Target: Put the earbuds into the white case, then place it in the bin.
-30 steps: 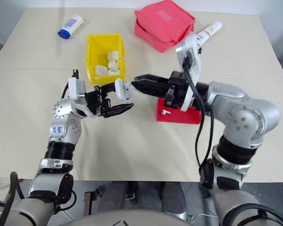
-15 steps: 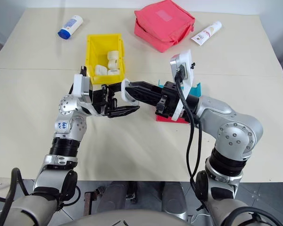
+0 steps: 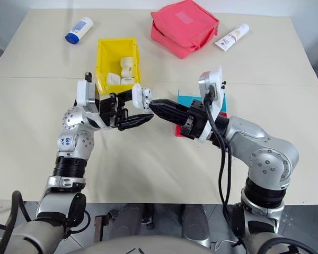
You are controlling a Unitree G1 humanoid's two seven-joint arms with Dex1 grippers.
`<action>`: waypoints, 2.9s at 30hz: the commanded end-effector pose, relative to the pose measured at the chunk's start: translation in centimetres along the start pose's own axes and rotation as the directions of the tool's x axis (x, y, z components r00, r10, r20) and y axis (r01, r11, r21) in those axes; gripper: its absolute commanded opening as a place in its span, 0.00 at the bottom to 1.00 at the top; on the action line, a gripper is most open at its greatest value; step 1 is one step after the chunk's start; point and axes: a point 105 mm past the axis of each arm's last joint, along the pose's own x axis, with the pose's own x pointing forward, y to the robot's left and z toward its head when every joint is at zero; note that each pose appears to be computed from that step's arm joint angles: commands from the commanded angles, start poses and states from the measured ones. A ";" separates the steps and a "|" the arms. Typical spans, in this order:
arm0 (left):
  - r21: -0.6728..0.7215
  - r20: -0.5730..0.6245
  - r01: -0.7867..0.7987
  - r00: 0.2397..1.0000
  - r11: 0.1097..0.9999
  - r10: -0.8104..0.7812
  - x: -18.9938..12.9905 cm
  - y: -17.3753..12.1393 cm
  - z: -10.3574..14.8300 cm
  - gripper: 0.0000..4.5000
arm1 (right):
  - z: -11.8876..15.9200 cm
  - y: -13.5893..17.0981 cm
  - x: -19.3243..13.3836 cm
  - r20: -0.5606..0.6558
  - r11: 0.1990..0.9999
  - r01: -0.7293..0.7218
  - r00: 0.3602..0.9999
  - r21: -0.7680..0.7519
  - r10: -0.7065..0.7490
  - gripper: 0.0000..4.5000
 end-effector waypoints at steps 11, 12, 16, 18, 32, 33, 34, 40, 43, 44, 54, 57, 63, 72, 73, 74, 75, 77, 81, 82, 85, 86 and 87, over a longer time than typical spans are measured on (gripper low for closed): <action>0.067 0.046 0.009 0.999 0.998 -0.012 0.2 -0.1 1.7 0.62 | 0.3 0.4 -0.4 -0.022 0.996 -0.023 1.000 -0.092 0.021 0.10; 0.066 0.044 0.008 0.999 0.998 -0.011 0.2 0.0 1.7 0.62 | 0.5 0.2 -0.6 -0.018 0.994 -0.014 1.000 -0.107 0.013 0.10; 0.051 0.019 0.007 1.000 0.999 -0.008 -0.1 0.0 1.4 0.62 | 0.8 -1.0 -1.5 -0.019 0.982 0.035 0.999 -0.188 -0.040 0.10; 0.042 0.000 0.013 1.000 0.999 -0.013 -0.3 -0.1 1.2 0.62 | 0.9 -1.6 -2.2 -0.035 0.973 0.056 0.997 -0.225 -0.066 0.10; -0.103 -0.023 0.021 0.999 0.994 -0.023 -1.7 0.1 1.7 0.62 | 0.5 -3.5 -4.4 -0.143 0.919 0.112 0.974 -0.379 -0.178 0.10; -0.107 -0.026 0.027 0.999 0.994 -0.030 -1.7 0.0 1.7 0.62 | 0.7 -3.6 -4.6 -0.126 0.906 0.127 0.973 -0.403 -0.193 0.10; -0.110 -0.027 0.033 0.999 0.993 -0.036 -1.8 0.0 1.8 0.62 | 0.7 -3.7 -4.7 -0.123 0.900 0.135 0.972 -0.414 -0.202 0.10; -0.135 -0.041 0.066 0.997 0.989 -0.072 -1.8 -0.1 2.0 0.62 | 0.3 -4.3 -5.5 -0.147 0.876 0.174 0.953 -0.450 -0.265 0.00; -0.117 -0.079 0.086 0.992 0.989 -0.096 -1.8 0.0 1.7 0.62 | 1.1 -3.8 -5.3 -0.144 0.860 0.162 0.954 -0.484 -0.261 0.00; -0.105 -0.092 0.094 0.990 0.990 -0.104 -1.7 0.0 1.6 0.62 | 1.6 -3.5 -5.0 -0.137 0.854 0.158 0.957 -0.495 -0.257 0.00; 0.033 -0.337 0.126 0.935 0.992 -0.107 0.2 1.4 -0.9 0.62 | 5.8 1.1 0.6 -0.165 0.789 -0.014 0.980 -0.614 -0.112 0.00; 0.051 -0.384 0.141 0.917 0.989 -0.111 0.6 1.7 -1.6 0.62 | 5.8 2.0 2.6 -0.202 0.777 -0.068 0.976 -0.626 -0.077 0.00; 0.048 -0.429 0.153 0.895 0.987 -0.118 0.8 1.9 -2.5 0.62 | 4.3 1.5 5.1 -0.287 0.754 -0.115 0.952 -0.646 -0.101 0.00; 0.043 -0.414 0.173 0.899 0.984 -0.140 0.6 1.5 -2.6 0.62 | 2.9 0.0 5.2 -0.348 0.732 -0.140 0.927 -0.667 -0.140 0.00; 0.044 -0.412 0.172 0.901 0.984 -0.138 0.6 1.5 -2.5 0.62 | 2.7 -0.1 5.1 -0.354 0.732 -0.139 0.923 -0.667 -0.147 0.00; 0.046 -0.409 0.169 0.902 0.985 -0.136 0.5 1.5 -2.5 0.62 | 2.6 -0.3 4.9 -0.361 0.732 -0.137 0.920 -0.667 -0.157 0.00; 0.050 -0.407 0.163 0.904 0.985 -0.129 0.4 1.6 -2.4 0.62 | 2.5 -0.6 4.6 -0.367 0.731 -0.131 0.914 -0.669 -0.173 0.00; 0.054 -0.404 0.153 0.907 0.987 -0.118 0.3 1.7 -2.2 0.62 | 2.3 -1.2 4.0 -0.378 0.728 -0.119 0.903 -0.675 -0.204 0.00; 0.063 -0.394 0.118 0.915 0.991 -0.084 -0.3 1.9 -1.8 0.62 | 2.4 -2.3 2.6 -0.386 0.725 -0.079 0.883 -0.684 -0.268 0.00; 0.068 -0.392 0.106 0.917 0.992 -0.071 -0.5 2.0 -1.6 0.62 | 2.5 -2.6 2.0 -0.387 0.725 -0.067 0.877 -0.686 -0.286 0.00; 0.074 -0.395 0.087 0.917 0.993 -0.051 -0.9 2.1 -1.5 0.62 | 2.6 -3.2 0.9 -0.386 0.725 -0.041 0.866 -0.688 -0.317 0.00; 0.076 -0.396 0.083 0.917 0.994 -0.047 -1.0 2.2 -1.5 0.62 | 2.7 -3.4 0.6 -0.382 0.725 -0.031 0.865 -0.688 -0.325 0.00; 0.078 -0.396 0.078 0.918 0.994 -0.041 -1.0 2.2 -1.4 0.62 | 3.0 -3.6 0.3 -0.370 0.730 -0.014 0.868 -0.683 -0.330 0.00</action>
